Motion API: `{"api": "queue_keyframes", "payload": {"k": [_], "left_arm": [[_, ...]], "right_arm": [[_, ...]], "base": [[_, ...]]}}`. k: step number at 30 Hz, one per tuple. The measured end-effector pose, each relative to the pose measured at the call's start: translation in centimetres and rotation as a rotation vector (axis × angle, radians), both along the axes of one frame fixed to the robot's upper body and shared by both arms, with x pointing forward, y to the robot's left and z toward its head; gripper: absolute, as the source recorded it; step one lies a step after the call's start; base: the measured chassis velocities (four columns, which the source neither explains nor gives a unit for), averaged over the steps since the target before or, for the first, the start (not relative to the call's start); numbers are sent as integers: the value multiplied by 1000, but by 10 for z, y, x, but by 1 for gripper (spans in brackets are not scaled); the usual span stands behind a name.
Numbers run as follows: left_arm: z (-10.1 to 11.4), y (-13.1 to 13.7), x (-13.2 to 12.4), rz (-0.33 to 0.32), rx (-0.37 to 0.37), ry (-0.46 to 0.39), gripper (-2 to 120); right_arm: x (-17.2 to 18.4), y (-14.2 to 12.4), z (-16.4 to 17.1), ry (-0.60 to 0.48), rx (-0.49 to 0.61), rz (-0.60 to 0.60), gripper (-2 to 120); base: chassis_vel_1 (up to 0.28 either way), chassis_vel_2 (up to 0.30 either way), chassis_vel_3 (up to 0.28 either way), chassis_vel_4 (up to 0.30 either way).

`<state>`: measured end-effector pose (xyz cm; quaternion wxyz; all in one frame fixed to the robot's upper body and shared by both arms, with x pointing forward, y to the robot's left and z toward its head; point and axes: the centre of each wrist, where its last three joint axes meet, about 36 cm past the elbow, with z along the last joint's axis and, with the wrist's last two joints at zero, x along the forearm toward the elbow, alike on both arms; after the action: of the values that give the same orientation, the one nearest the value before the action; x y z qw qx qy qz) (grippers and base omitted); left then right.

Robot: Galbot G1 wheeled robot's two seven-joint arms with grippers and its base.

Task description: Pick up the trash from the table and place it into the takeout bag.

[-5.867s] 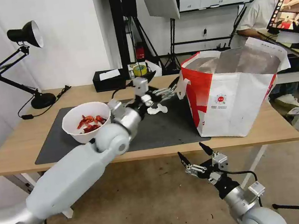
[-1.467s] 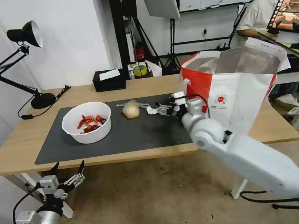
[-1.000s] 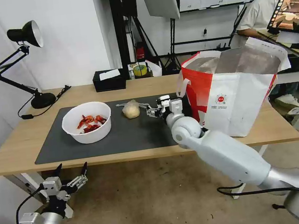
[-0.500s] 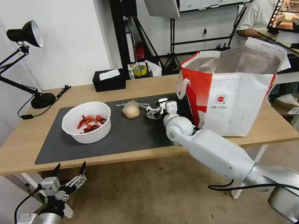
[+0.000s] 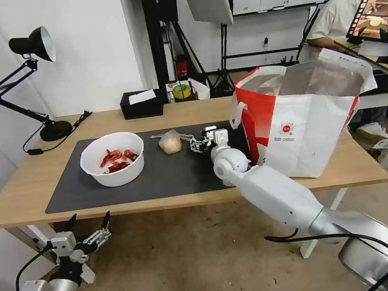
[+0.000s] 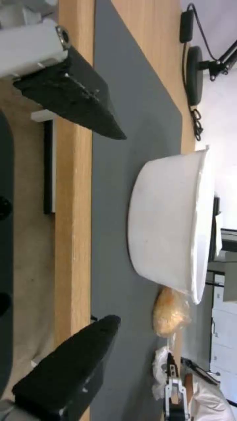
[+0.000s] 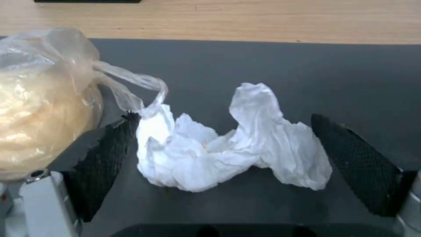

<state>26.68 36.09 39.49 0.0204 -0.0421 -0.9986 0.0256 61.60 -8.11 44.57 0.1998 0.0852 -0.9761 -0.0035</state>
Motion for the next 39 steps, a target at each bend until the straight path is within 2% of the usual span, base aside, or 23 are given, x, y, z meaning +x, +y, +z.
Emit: {"api": "queue_keyframes", "payload": {"k": [21, 39], "left_arm": [[-1, -4, -1, -1, -10, -4, 100], [0, -5, 0, -10, -12, -6, 100]], "right_arm": [[1, 10, 2, 1, -17, 22, 100], [-1, 7, -1, 11, -21, 16, 99]], "base": [[0, 0, 0, 0], [0, 0, 0, 0]]}}
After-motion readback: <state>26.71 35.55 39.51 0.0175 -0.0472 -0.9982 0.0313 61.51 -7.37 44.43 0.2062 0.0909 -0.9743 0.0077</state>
